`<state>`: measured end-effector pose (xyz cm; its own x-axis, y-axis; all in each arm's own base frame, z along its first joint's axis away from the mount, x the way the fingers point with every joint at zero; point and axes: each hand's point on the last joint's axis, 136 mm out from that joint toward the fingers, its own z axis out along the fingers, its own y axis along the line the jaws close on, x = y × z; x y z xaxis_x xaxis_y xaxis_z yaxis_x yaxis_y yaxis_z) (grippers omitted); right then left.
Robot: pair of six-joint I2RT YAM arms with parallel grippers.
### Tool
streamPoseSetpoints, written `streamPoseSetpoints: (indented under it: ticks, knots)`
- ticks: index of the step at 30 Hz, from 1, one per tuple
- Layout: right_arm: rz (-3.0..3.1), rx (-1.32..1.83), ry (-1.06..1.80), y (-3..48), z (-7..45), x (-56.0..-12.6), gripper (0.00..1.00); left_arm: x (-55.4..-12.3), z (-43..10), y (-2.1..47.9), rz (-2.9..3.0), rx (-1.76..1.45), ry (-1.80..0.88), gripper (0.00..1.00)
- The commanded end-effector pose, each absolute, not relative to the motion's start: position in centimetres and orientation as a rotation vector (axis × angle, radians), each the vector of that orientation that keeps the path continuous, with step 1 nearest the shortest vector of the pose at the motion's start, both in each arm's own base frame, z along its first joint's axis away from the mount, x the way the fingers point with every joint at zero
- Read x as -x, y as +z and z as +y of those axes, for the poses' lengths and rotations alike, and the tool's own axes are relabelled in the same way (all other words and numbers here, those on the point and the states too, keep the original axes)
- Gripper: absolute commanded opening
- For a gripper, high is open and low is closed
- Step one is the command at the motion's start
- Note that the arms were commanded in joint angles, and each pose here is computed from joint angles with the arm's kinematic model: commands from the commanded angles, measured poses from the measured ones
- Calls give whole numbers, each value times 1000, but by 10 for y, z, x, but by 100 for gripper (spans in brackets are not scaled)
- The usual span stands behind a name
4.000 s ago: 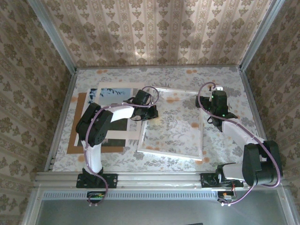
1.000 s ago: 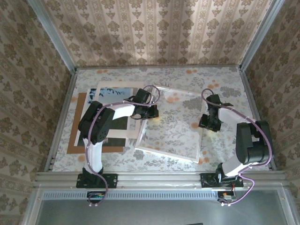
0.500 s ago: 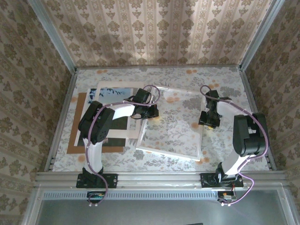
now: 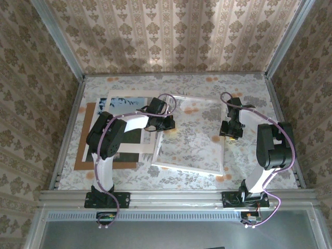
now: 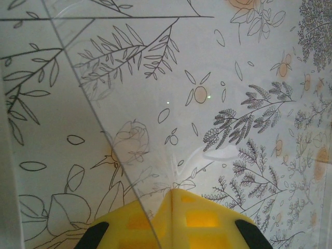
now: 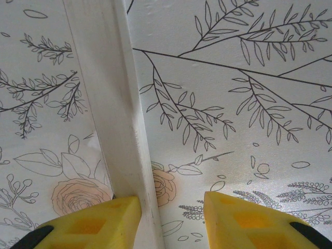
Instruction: Put the photo into the frame
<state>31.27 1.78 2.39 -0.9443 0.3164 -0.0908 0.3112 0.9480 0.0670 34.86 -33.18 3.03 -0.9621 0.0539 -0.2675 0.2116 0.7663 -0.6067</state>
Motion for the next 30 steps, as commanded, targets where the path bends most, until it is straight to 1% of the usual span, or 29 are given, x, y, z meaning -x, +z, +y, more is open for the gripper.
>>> streamPoseSetpoints:
  ticks: [1, 30]
  knots:
    - [3010, -486, -29, 3, 4, -314, 40, -344, -326, 21, 2771, -219, -958, 0]
    - [3009, -470, -32, 3, 4, -314, 38, -351, -316, 17, 2771, -221, -919, 0]
